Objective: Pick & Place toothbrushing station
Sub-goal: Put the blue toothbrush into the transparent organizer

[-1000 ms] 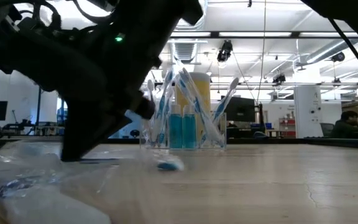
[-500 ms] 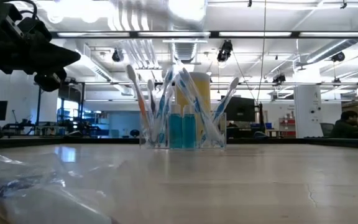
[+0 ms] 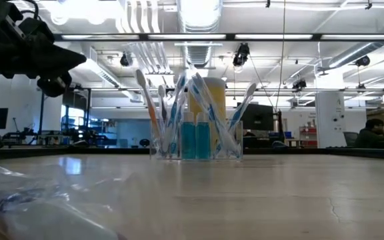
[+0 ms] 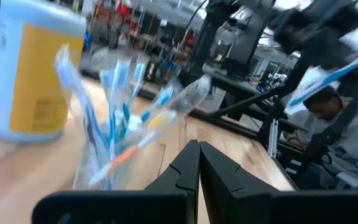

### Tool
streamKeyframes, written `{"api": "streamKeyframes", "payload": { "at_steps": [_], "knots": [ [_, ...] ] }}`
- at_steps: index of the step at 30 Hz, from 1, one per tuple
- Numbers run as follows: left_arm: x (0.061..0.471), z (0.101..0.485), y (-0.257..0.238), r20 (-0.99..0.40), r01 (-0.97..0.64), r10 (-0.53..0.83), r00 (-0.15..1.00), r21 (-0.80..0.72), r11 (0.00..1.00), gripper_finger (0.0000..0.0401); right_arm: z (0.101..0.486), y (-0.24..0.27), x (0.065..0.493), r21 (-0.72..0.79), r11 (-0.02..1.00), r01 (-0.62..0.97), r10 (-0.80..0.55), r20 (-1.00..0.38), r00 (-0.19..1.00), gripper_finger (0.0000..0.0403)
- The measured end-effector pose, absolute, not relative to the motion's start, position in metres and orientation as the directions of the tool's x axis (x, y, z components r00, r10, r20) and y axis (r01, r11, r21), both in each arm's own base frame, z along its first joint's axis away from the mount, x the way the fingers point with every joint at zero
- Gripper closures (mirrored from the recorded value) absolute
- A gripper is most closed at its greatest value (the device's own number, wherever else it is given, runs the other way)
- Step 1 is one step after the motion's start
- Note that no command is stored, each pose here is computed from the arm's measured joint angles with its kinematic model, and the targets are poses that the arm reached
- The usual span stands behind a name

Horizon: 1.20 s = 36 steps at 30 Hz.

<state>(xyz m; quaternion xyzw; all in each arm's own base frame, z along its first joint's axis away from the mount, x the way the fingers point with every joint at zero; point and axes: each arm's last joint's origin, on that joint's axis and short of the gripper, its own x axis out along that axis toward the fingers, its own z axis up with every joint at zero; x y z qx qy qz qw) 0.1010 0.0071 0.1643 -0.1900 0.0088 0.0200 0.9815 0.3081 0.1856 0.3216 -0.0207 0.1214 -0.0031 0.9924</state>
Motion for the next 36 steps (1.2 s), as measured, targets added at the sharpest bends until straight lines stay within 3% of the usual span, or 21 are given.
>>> {"api": "streamKeyframes", "payload": {
  "at_steps": [5,11,21,27,32,36],
  "knots": [
    [0.101,0.167,0.007,-0.002,-0.027,0.027,1.0,-0.266,0.964,0.0387,0.279,0.161,0.286,-0.071,0.997,0.021,-0.034,-0.187,0.982,0.0395],
    [0.101,0.166,0.002,-0.006,0.142,-0.142,0.99,-0.052,0.989,0.0387,0.243,0.134,0.272,-0.038,0.997,0.062,-0.065,-0.067,0.996,0.0394],
    [0.104,0.167,0.003,0.002,0.107,-0.107,0.994,-0.072,0.992,0.0387,0.203,0.102,0.269,-0.065,0.992,0.112,-0.11,0.028,0.994,0.0394],
    [0.107,0.183,0.004,0.117,0.083,-0.072,0.991,-0.089,0.993,0.0386,0.219,0.086,0.282,-0.069,0.993,0.094,-0.086,0.107,0.991,0.0394],
    [0.111,0.193,0.004,0.114,0.09,-0.079,0.99,-0.088,0.992,0.0351,0.224,0.086,0.3,-0.124,0.992,0.011,0.004,0.118,0.993,0.0394],
    [0.118,0.204,0.003,0.085,0.1,-0.092,0.992,-0.092,0.991,0.0287,0.22,0.084,0.314,-0.163,0.986,0.016,0.001,0.105,0.994,0.0394]
  ]
}}
